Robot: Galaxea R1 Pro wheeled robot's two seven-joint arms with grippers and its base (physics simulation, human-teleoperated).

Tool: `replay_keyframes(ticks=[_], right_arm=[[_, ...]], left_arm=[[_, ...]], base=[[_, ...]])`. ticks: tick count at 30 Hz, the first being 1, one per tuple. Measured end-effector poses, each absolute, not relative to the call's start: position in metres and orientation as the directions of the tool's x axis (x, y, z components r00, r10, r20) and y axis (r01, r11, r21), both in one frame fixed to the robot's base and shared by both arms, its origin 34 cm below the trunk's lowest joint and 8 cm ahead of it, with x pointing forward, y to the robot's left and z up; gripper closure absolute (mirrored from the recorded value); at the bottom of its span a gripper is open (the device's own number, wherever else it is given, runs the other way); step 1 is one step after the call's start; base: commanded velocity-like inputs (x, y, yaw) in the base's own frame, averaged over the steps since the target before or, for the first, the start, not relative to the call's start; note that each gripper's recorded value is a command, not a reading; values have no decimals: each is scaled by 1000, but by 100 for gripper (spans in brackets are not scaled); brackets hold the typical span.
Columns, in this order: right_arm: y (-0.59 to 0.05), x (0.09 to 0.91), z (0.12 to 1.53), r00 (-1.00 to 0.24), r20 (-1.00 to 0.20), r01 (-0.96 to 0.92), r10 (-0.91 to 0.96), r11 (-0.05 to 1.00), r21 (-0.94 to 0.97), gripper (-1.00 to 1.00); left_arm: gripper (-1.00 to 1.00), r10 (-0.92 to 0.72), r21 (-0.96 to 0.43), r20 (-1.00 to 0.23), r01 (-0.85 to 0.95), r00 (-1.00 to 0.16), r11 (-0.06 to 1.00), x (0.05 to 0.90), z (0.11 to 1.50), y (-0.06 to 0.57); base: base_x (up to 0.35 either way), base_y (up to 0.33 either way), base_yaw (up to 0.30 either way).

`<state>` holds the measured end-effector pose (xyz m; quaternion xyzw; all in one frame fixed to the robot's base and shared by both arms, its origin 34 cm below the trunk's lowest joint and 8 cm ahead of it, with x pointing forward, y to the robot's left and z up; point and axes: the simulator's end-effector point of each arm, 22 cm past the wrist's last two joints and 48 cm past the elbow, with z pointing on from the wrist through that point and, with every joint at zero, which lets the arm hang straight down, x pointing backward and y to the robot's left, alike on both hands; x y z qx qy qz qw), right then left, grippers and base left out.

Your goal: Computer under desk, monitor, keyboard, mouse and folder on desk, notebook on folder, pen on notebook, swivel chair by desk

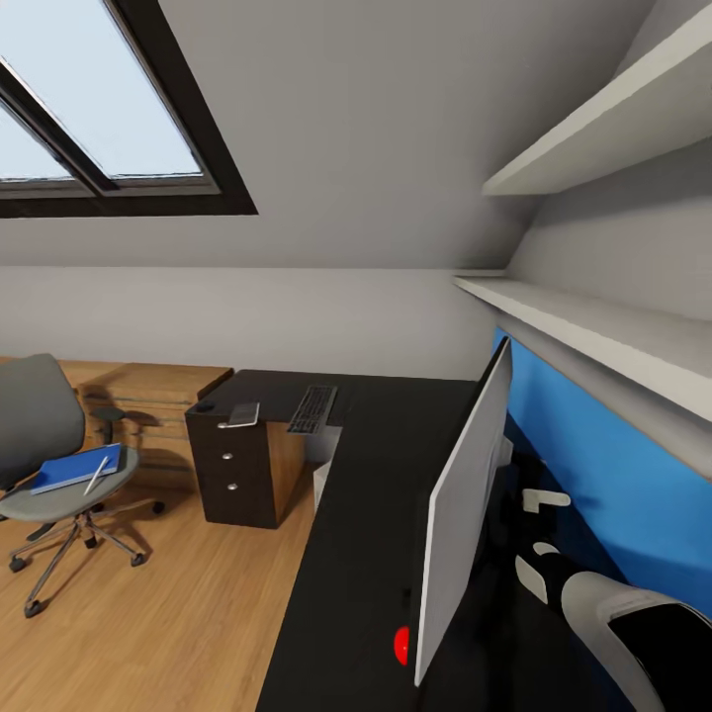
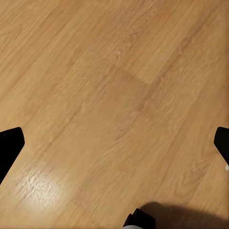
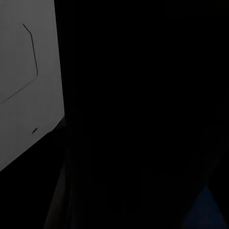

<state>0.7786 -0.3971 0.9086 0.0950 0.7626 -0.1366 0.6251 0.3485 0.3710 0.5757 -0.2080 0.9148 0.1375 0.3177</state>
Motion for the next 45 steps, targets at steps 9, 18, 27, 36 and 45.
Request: replay_keyframes(ticks=[9, 18, 27, 36, 45], right_arm=[[-398, 779, 909, -199, -980, 319, -20, 944, -84, 100], [-396, 779, 909, -200, -980, 315, -24, 945, -87, 100], [-396, 779, 909, -201, -979, 310, -30, 946, -92, 100], [-395, 780, 910, -199, -979, 307, -33, 947, -94, -100], [-395, 780, 910, -199, -979, 307, -33, 947, -94, -100]], left_arm=[[-100, -294, 120, -638, -468, -712, 875, 348, 576, 371], [-100, -292, 119, -639, -467, -712, 876, 349, 576, 371], [-100, -292, 120, -639, -467, -712, 876, 349, 576, 371], [-100, -292, 120, -639, -467, -712, 876, 349, 576, 371], [-100, -292, 120, -639, -467, -712, 876, 349, 576, 371]], base=[[3, -2, -130], [55, 0, -22], [12, 0, 0], [0, 0, 0], [0, 0, 0]])
